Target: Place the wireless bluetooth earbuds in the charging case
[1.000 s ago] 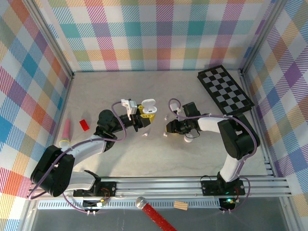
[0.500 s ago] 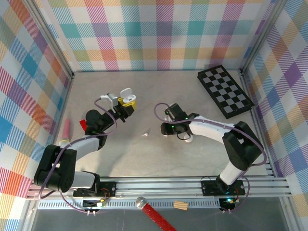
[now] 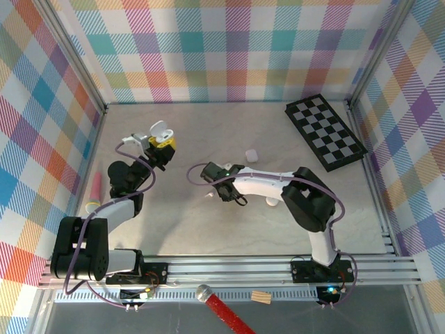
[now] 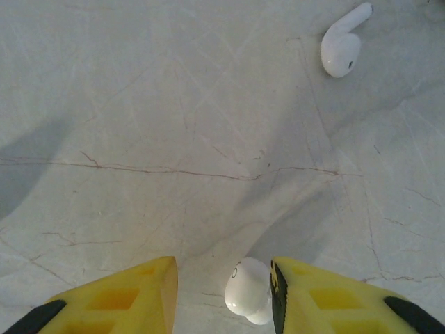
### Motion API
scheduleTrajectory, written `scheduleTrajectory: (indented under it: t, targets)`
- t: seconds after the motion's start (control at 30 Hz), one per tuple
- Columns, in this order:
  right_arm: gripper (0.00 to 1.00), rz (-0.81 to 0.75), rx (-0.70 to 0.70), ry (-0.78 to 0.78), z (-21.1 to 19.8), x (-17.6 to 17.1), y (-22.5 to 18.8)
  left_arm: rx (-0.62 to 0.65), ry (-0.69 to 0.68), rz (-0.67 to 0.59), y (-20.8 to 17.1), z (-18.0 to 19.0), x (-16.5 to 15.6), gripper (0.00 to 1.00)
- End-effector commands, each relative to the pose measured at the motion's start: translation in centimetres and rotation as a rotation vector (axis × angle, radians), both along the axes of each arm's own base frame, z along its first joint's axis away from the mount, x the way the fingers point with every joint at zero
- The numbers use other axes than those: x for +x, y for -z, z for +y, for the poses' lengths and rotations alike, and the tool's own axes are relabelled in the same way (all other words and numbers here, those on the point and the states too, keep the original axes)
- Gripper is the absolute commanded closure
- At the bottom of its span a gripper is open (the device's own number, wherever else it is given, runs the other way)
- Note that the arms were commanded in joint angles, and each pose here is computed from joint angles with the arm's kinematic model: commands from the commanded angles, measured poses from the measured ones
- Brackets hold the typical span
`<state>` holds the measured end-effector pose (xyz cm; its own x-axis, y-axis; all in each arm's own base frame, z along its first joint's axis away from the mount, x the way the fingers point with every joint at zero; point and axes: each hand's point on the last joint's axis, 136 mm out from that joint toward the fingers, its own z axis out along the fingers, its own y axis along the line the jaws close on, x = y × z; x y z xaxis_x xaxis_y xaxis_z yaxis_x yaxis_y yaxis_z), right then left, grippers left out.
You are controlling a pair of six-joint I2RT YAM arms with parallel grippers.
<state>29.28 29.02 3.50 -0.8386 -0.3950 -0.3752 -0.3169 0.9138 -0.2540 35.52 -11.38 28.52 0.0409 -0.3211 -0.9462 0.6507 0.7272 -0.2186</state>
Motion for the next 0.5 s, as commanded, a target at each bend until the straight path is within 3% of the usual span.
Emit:
scheduleTrajectory:
  t: [0.0, 0.47]
  targets:
    - [0.60, -0.030, -0.122, 0.015, -1.4, 0.3, -0.5, -0.017, 0.007, -0.045, -1.6, 0.2, -0.5, 0.66]
    - [0.68, 0.015, -0.167, 0.003, -1.4, -0.4, 0.7, -0.030, 0.042, -0.041, -1.5, -0.2, -0.5, 0.66]
